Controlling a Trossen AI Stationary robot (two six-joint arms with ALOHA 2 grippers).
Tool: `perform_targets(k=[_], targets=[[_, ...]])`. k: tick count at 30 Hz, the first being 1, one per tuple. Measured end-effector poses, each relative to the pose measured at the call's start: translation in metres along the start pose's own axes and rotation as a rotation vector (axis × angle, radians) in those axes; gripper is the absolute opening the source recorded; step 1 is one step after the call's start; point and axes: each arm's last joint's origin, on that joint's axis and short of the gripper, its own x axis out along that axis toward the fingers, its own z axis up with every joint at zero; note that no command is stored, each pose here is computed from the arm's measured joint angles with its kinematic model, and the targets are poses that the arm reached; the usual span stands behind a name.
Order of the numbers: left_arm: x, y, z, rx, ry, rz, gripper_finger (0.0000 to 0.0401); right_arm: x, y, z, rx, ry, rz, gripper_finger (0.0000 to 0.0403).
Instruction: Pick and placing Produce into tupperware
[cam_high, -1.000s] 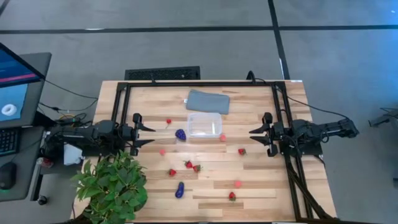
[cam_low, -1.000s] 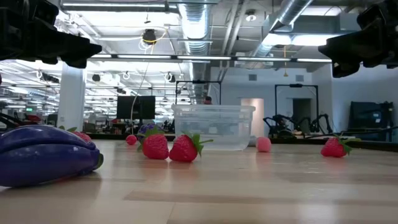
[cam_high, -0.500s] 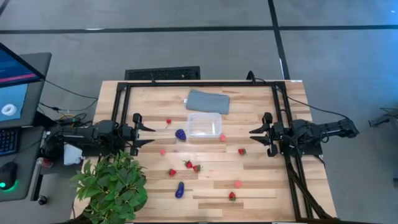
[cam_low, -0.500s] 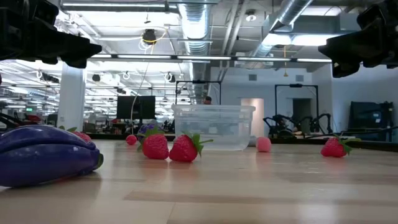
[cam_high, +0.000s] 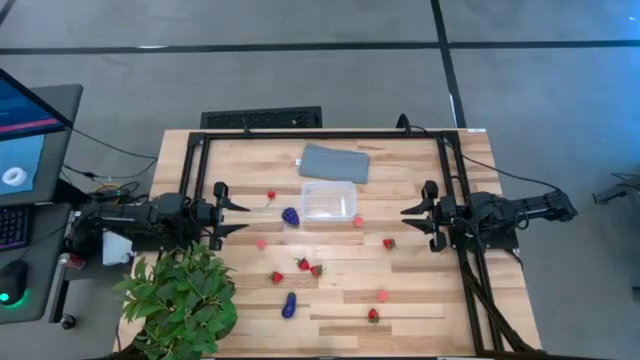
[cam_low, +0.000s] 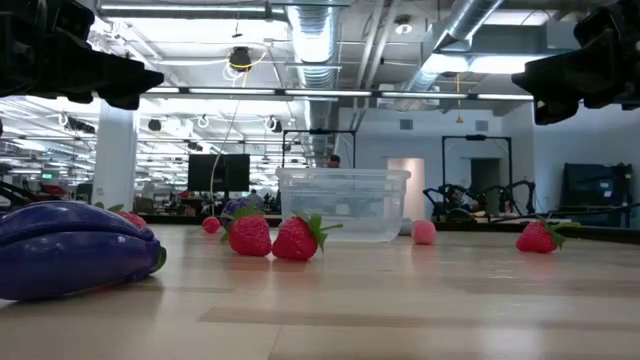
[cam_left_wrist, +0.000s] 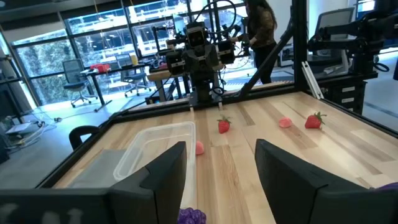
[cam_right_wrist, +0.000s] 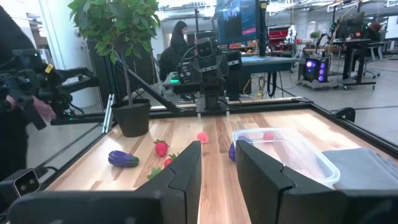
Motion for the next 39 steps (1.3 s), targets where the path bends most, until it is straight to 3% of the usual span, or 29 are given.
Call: perform_targets(k=[6,10,15,27,29,34,39], targets=[[0.000,0.000,0.000,0.000,-0.001,0.000,0.0183,0.000,0.000,0.000,0.000,0.000,0.000,0.0123],[0.000,0.001,0.008,-0.029,-0.084,0.014,0.0183,0.000,0.000,0.000,0.000,0.001,0.001,0.0123],[-0.003,0.004,0.023,-0.233,-0.247,0.013,0.0183,0.000,0.000,0.000,0.000,0.000,0.001,0.0123],[-0.007,0.007,0.036,-0.613,-0.394,-0.023,0.0183,0.000,0.000,0.000,0.002,0.000,0.000,0.0123],[-0.008,0.008,0.037,-0.642,-0.413,0.009,0.0183,0.000,0.000,0.002,0.063,-0.017,0.001,0.0123],[-0.009,0.012,0.039,-0.719,-0.469,0.111,0.0183,-0.001,0.000,0.010,0.391,-0.105,0.021,0.0123],[-0.009,0.015,0.036,-0.795,-0.476,0.234,0.0183,-0.002,0.000,0.017,0.552,-0.173,0.049,0.0123]])
